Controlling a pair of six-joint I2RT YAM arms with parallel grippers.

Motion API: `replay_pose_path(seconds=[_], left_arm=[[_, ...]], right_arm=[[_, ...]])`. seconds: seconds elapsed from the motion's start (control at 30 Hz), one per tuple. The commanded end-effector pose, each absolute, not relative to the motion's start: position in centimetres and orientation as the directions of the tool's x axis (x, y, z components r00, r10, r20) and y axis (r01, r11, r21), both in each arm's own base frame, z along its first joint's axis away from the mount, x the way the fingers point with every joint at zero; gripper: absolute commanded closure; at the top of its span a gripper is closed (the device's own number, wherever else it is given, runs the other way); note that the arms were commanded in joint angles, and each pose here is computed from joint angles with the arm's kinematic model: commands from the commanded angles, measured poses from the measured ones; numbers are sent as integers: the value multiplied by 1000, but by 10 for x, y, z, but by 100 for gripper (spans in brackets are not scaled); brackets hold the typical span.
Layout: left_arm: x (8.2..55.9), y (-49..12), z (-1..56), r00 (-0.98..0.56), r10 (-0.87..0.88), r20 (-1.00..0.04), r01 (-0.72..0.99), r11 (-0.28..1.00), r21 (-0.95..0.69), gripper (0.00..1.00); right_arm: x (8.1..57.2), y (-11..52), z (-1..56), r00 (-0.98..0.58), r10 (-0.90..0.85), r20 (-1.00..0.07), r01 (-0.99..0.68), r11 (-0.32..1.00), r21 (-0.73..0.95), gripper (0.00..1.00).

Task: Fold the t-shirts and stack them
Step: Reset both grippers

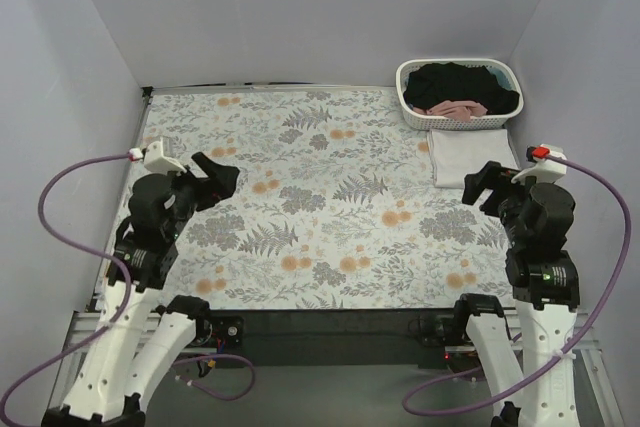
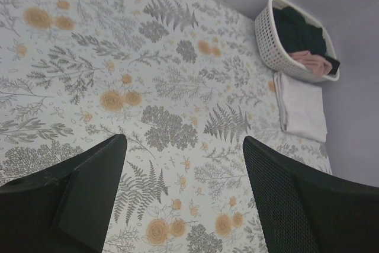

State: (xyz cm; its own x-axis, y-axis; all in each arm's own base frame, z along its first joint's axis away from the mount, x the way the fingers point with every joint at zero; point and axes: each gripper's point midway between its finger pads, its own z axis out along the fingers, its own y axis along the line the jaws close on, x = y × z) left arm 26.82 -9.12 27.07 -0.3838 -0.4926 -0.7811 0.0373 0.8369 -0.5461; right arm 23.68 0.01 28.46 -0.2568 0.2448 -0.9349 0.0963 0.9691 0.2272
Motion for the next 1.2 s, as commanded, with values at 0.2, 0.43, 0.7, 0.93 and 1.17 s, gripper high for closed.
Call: replay_pose_path(seconds=[0.2, 0.43, 0.7, 0.93, 1.17], left_arm=[[226, -55, 273, -263, -582, -769, -90, 809, -581, 20], [215, -44, 267, -223, -604, -765, -124, 796, -592, 20], [209, -39, 260, -173, -638, -750, -129, 770, -625, 20], [212, -37, 250, -175, -637, -751, -146, 771, -620, 20], [212, -36, 248, -170, -637, -752, -154, 771, -618, 20]], right_arm=[[216, 11, 265, -293, 188, -937, 56, 982, 179, 14], [210, 13, 263, -285, 176, -942, 43, 984, 171, 13], [205, 14, 267, -264, 169, -950, 28, 986, 167, 13], [202, 17, 273, -249, 153, -956, 6, 988, 157, 13], [201, 17, 276, -243, 151, -958, 4, 988, 154, 12]])
